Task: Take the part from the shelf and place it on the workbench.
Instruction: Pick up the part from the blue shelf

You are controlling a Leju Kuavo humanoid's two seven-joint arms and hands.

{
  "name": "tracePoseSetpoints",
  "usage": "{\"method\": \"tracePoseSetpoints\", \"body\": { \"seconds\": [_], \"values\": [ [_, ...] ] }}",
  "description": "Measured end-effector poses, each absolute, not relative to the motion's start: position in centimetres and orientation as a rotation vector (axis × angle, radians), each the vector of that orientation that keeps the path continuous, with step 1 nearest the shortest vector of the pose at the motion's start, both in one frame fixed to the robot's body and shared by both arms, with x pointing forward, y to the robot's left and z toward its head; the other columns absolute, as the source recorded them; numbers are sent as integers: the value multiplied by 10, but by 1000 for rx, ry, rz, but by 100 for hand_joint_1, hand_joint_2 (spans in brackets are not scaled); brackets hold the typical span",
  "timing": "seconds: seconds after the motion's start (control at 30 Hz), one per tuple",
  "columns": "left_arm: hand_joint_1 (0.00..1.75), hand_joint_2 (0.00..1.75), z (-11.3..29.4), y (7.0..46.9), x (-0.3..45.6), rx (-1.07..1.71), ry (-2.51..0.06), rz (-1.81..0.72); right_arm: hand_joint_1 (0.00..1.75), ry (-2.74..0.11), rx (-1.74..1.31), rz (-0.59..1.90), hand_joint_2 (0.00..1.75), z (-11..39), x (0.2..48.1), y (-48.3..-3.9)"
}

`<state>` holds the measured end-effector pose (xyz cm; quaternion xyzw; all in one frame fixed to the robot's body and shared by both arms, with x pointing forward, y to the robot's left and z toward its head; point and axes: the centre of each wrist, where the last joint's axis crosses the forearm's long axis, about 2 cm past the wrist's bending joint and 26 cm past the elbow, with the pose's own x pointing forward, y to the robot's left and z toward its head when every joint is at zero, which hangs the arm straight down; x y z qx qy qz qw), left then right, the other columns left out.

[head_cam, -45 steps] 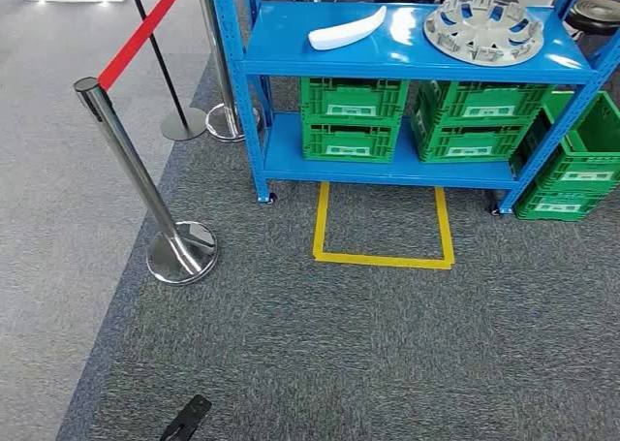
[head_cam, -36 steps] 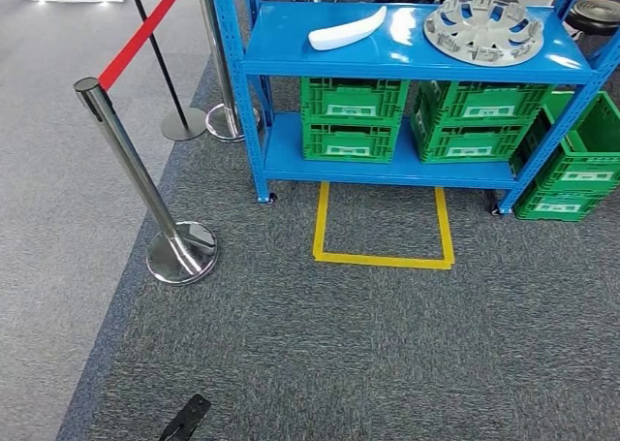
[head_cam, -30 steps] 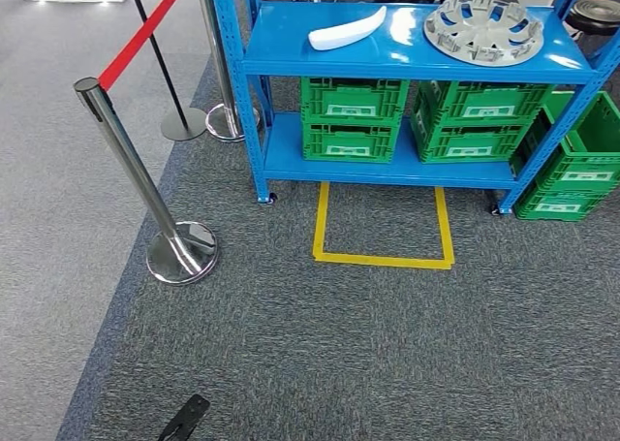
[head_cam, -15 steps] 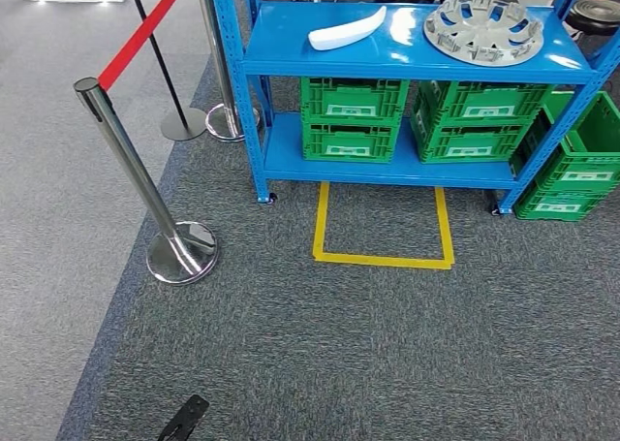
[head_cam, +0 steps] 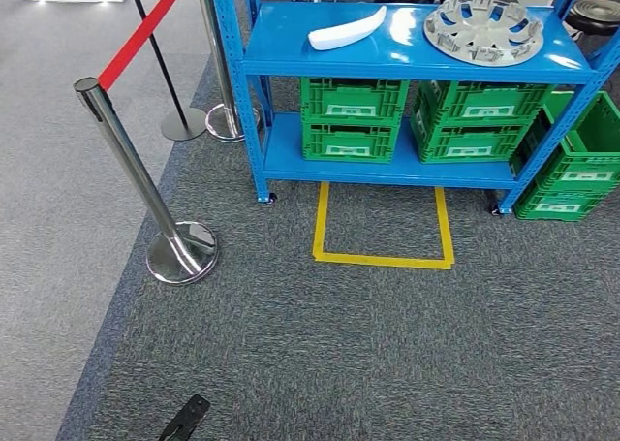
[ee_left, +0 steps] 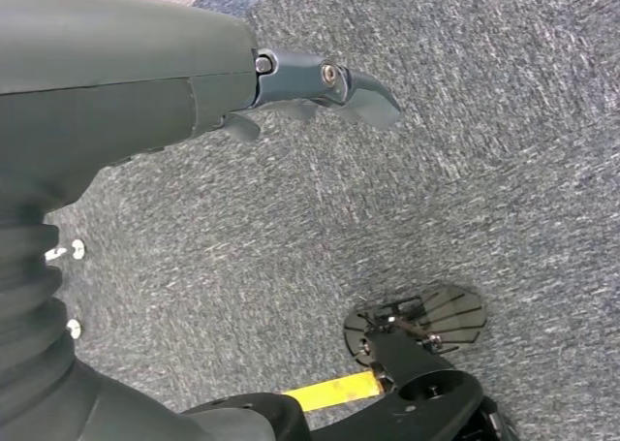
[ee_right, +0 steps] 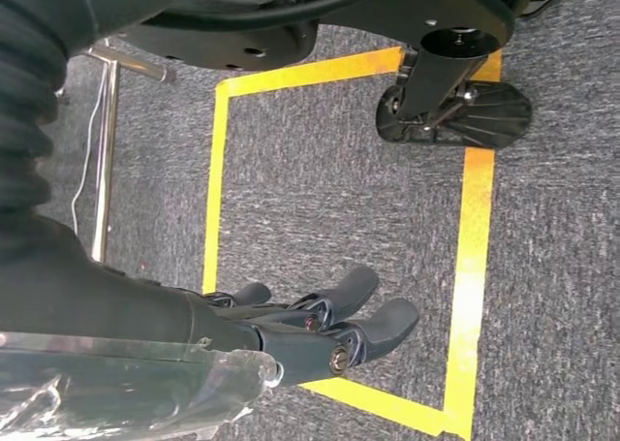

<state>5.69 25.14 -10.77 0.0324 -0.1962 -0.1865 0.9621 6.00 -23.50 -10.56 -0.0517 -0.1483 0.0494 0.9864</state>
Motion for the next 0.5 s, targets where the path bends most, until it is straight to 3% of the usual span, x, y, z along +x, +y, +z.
{"method": "tracePoseSetpoints", "body": {
  "seconds": [0.03, 0.17, 0.5],
  "values": [
    [0, 175, -108, 251, 57, 65, -399, -378, 0, -301, -102, 95, 0, -106, 60, -235],
    [0, 0, -107, 252, 60, 63, -411, -379, 0, -309, -94, 82, 0, -106, 60, -235],
    [0, 0, -107, 251, 60, 66, -403, -377, 0, -297, -83, 80, 0, -106, 60, -235]
  ]
}}
